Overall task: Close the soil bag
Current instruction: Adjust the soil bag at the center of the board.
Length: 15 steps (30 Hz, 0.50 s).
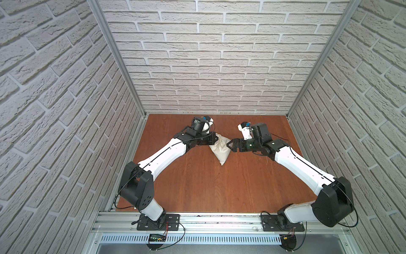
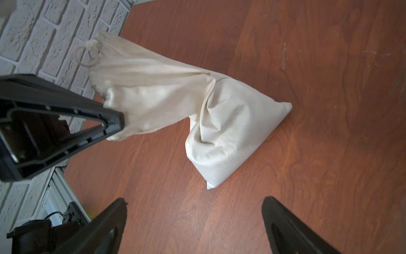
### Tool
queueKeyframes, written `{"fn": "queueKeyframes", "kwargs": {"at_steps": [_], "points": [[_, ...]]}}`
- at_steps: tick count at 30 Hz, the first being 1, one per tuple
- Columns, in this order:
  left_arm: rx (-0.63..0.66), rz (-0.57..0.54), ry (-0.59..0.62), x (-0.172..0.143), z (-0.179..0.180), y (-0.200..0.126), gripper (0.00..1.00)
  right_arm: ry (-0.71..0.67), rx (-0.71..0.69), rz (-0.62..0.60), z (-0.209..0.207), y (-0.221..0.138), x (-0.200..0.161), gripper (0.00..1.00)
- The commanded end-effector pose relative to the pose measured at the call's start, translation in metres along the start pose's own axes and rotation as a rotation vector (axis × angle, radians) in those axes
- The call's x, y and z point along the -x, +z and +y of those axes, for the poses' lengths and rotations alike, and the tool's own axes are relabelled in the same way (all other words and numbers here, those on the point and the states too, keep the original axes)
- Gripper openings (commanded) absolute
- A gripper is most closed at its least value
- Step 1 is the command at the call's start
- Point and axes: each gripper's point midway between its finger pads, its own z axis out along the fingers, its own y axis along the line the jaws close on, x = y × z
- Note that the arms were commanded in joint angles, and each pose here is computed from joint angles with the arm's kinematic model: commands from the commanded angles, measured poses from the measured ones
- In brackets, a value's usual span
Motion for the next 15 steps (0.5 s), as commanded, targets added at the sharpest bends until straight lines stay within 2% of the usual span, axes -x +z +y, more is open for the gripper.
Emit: {"fn": "queueKeyframes", "kwargs": {"at_steps": [1, 6, 10, 12, 15], "points": [[-0.005, -0.003, 0.013, -0.002, -0.006, 0.008, 0.00, 0.000, 0.049, -0.041, 0.013, -0.016, 0.015, 1.00], [-0.032, -0.013, -0.004, 0.001, -0.015, 0.015, 0.00, -0.063, 0.092, 0.028, 0.018, -0.003, -0.006, 0.95], [-0.055, -0.023, 0.000, 0.009, -0.026, 0.012, 0.00, -0.200, 0.132, 0.060, 0.035, 0.012, -0.023, 0.96], [-0.065, -0.030, 0.007, 0.014, -0.033, 0.009, 0.00, -0.261, 0.109, 0.052, 0.037, 0.019, -0.026, 0.96], [-0.073, -0.032, 0.019, 0.019, -0.043, 0.005, 0.00, -0.363, 0.084, -0.026, 0.040, 0.025, -0.024, 0.96]]}}
